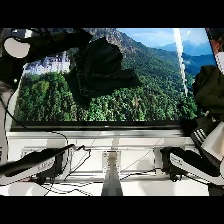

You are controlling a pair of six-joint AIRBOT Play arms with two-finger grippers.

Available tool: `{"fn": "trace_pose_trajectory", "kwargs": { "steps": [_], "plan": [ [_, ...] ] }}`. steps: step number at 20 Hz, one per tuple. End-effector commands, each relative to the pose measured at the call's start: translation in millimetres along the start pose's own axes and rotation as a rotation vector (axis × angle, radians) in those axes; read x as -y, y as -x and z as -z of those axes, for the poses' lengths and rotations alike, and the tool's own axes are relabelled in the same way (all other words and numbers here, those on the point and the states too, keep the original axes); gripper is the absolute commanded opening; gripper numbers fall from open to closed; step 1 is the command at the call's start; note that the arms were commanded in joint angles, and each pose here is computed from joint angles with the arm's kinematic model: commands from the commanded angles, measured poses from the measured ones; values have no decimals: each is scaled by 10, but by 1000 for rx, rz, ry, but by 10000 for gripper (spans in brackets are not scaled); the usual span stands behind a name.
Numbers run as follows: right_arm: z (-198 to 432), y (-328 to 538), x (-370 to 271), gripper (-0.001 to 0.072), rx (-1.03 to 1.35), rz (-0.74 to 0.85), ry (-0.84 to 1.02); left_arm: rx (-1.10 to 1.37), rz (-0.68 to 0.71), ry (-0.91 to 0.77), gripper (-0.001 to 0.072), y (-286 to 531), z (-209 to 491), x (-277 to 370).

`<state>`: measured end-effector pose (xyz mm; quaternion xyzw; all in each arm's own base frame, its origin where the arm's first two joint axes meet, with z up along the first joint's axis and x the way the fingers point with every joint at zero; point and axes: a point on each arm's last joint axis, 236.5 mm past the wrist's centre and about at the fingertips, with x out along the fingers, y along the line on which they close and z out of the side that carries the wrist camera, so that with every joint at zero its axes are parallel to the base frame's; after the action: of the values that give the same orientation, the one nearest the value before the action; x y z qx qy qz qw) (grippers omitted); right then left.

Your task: Fold the clothes and pants, and hang the long-sleeved shirts on hangers.

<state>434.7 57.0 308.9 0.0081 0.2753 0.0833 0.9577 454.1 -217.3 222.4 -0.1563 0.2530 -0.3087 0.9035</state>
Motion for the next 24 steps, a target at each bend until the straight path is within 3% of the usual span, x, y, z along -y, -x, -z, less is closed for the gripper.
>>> {"fn": "trace_pose_trajectory", "kwargs": {
  "steps": [1,4,6,9,10,16,24],
  "plan": [
    [690,-422,-1145,34,-193,-393,314,1,-1,0,696,5,-6,-2],
    [1743,-861,-2070,34,-388,-616,598,29,-29,7,696,124,-113,-134],
    [2419,-1061,-2630,99,-455,-732,791,72,-74,14,696,356,-279,-327],
    [3074,-1365,-3283,480,-395,-792,1089,64,-147,37,696,765,-334,-679],
    [3191,-1449,-3450,510,-353,-793,1153,37,-166,56,696,897,-283,-806],
    [3395,-1823,-4097,514,-131,-771,1173,-21,-275,160,696,1420,-116,-1427],
    [3487,-2340,-3940,511,-93,-689,1164,-8,-294,170,696,1482,-137,-1507]
  ]
}}
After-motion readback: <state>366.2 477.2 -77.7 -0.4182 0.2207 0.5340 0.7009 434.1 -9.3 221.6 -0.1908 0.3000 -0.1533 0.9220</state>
